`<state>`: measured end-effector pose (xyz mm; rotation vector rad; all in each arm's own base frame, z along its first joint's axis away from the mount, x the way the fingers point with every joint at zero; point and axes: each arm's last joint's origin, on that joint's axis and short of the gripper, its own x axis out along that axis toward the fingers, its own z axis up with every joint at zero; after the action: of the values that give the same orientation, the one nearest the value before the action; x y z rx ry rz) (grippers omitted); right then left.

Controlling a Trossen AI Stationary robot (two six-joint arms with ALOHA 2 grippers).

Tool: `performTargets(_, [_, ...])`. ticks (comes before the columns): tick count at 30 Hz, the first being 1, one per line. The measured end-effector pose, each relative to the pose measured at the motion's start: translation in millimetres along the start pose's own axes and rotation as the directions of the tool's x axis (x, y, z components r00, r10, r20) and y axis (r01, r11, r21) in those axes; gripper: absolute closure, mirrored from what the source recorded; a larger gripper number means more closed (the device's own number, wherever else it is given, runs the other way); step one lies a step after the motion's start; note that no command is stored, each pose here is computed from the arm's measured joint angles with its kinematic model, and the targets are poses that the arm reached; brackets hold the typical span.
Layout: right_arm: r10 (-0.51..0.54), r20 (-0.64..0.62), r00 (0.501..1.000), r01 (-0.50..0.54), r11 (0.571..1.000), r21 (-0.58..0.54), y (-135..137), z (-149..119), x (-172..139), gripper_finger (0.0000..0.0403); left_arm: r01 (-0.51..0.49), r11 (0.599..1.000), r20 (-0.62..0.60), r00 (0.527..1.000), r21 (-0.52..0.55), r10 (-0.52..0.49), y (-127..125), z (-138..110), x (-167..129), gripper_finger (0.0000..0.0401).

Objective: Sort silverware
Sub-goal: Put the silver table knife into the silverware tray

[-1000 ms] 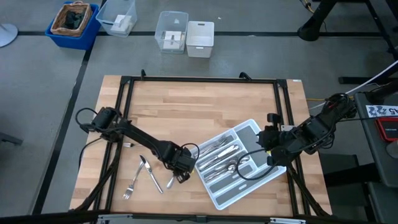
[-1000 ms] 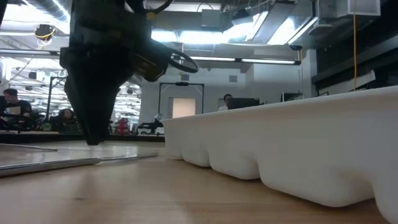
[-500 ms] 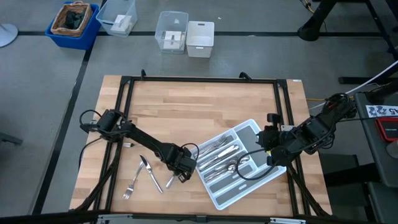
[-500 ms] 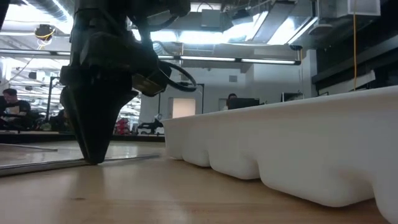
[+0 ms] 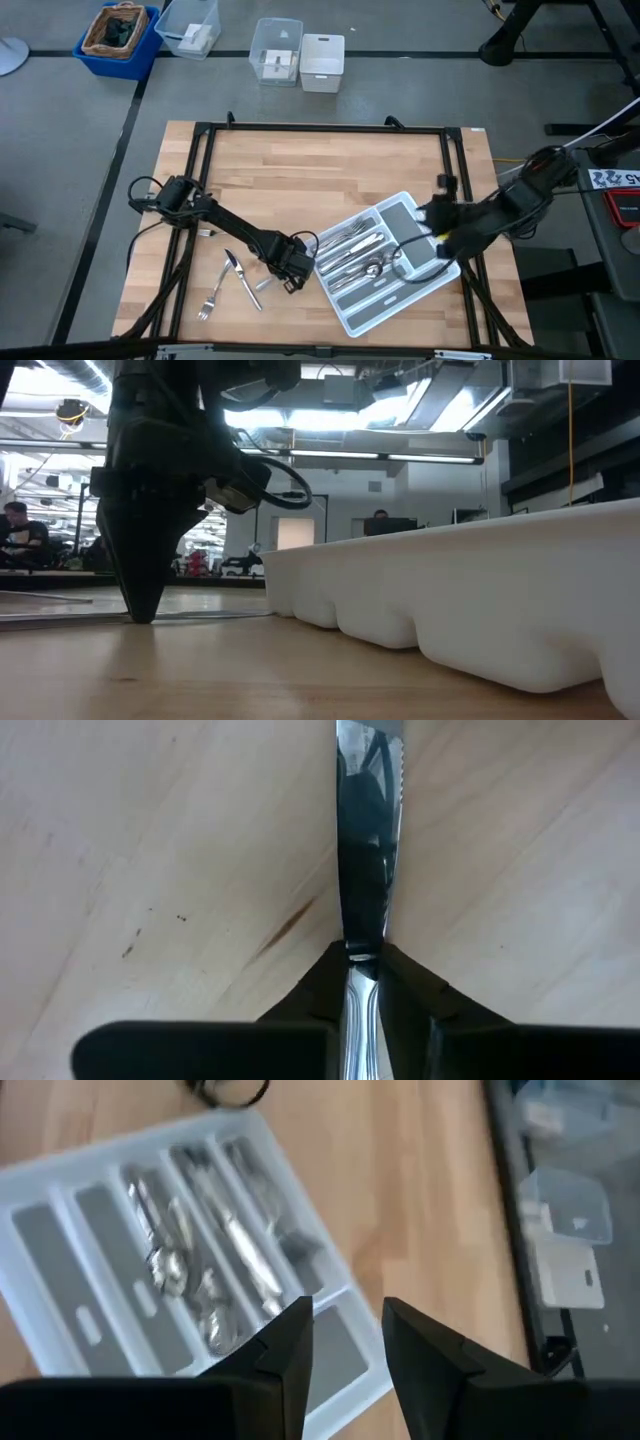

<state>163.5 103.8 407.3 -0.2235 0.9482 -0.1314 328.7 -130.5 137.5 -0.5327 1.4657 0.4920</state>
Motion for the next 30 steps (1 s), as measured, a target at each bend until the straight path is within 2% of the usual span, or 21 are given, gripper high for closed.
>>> performTargets(5, [-0.037, 0.142, 0.989, 0.022, 0.994, 0.105, -23.6, -18.3, -17.2, 0.0279, -0.003, 0.999, 0.015, 1.000, 0.051, 0.003, -1.5, -1.8, 0.4, 0.0362])
performTargets(10, [-0.008, 0.256, 0.967, -0.050, 0.974, 0.221, -32.7, -46.7, -8.9, 0.0279, -0.007, 0.999, 0.036, 0.999, 0.050, 0.005, -2.1, -1.1, 0.5, 0.0374])
performTargets(13, [0.019, 0.329, 0.944, -0.112, 0.957, 0.269, -30.2, -61.5, 5.6, 0.0279, -0.005, 0.999, 0.038, 0.999, 0.048, 0.003, -2.1, -0.6, 0.6, 0.0377])
performTargets(19, [0.047, 0.390, 0.920, -0.167, 0.946, 0.278, -11.4, -94.4, 57.8, 0.0279, -0.004, 0.999, 0.041, 0.999, 0.048, 0.002, -2.2, -0.3, 1.1, 0.0366])
performTargets(23, [0.127, 0.463, 0.877, -0.284, 0.914, 0.288, 0.2, -112.4, 85.5, 0.0279, -0.001, 0.999, 0.043, 0.999, 0.048, -0.001, -2.4, 0.0, 1.1, 0.0369])
performTargets(30, [0.152, 0.535, 0.831, -0.360, 0.880, 0.310, 7.4, -128.1, 107.3, 0.0279, 0.002, 0.999, 0.048, 0.999, 0.048, -0.005, -2.8, 0.3, 1.2, 0.0371])
